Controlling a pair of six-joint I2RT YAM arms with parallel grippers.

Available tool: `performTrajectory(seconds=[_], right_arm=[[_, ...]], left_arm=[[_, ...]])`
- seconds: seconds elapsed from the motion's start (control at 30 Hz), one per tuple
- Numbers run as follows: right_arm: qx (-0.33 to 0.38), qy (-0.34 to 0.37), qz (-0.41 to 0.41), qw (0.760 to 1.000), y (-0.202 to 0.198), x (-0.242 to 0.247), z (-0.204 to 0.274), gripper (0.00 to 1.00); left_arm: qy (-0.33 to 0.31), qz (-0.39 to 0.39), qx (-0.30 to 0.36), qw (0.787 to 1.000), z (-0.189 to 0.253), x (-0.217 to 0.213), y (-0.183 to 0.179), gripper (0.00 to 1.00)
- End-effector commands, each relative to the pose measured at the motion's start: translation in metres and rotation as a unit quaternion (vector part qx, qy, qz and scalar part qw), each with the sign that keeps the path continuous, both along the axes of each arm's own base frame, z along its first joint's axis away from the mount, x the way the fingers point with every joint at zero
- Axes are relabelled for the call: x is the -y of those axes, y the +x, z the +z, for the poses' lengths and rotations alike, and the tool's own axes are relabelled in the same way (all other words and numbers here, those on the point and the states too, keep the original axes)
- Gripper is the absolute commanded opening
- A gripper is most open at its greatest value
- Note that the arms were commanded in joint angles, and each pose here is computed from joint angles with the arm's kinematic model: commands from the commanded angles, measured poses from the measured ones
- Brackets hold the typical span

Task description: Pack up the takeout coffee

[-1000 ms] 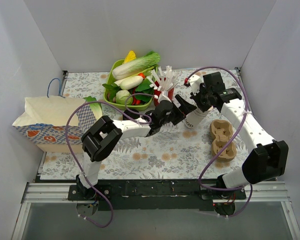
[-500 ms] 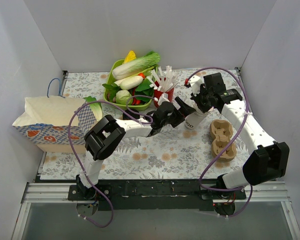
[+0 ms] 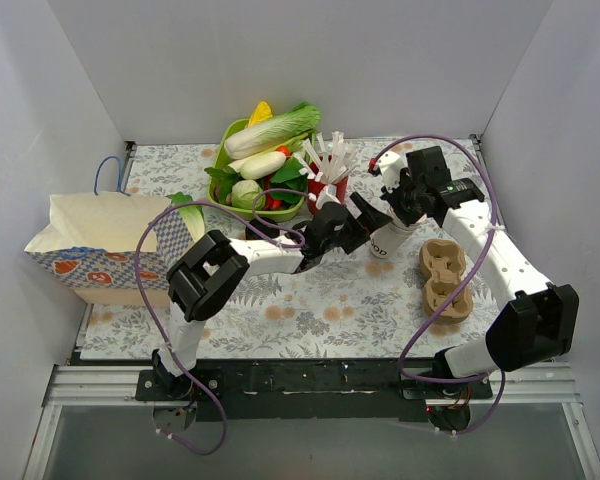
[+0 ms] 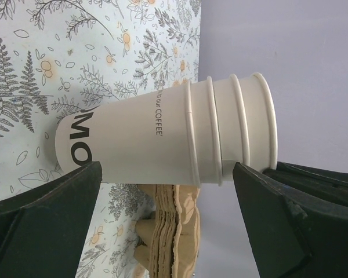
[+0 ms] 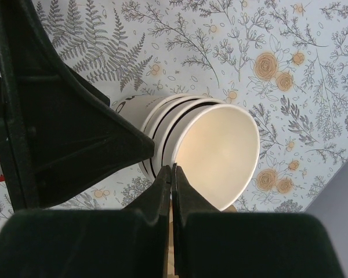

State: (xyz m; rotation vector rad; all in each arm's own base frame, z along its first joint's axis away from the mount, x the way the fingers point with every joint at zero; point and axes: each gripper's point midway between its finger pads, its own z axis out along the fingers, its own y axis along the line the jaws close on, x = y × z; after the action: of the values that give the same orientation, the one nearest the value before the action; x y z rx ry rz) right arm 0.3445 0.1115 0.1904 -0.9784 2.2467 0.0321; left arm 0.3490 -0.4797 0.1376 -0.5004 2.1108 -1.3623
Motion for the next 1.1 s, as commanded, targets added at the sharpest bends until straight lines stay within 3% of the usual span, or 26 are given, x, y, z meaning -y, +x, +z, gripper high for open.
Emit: performTrajectory(seconds=[0.0, 0.77, 1.07], right_arm=[[0.006, 0.002, -0.001, 1.000, -0.002, -0.001, 0.006, 0.01], [-0.004, 0.004, 0.011, 1.000, -0.005, -0.004, 0.005, 0.01], [0.007, 0.009, 0.014, 1.000, -0.002, -0.007, 0.013, 0.01]], left_arm=[[-0.029, 0.004, 0.032, 0.999, 0.045, -0.005, -0.001, 0.98], [-0.034, 0.009, 0.027, 0.999, 0.042, 0.004, 0.008, 0.98], [0.000, 0.019, -0.017, 1.000, 0.005, 0.001, 0.009, 0.98]])
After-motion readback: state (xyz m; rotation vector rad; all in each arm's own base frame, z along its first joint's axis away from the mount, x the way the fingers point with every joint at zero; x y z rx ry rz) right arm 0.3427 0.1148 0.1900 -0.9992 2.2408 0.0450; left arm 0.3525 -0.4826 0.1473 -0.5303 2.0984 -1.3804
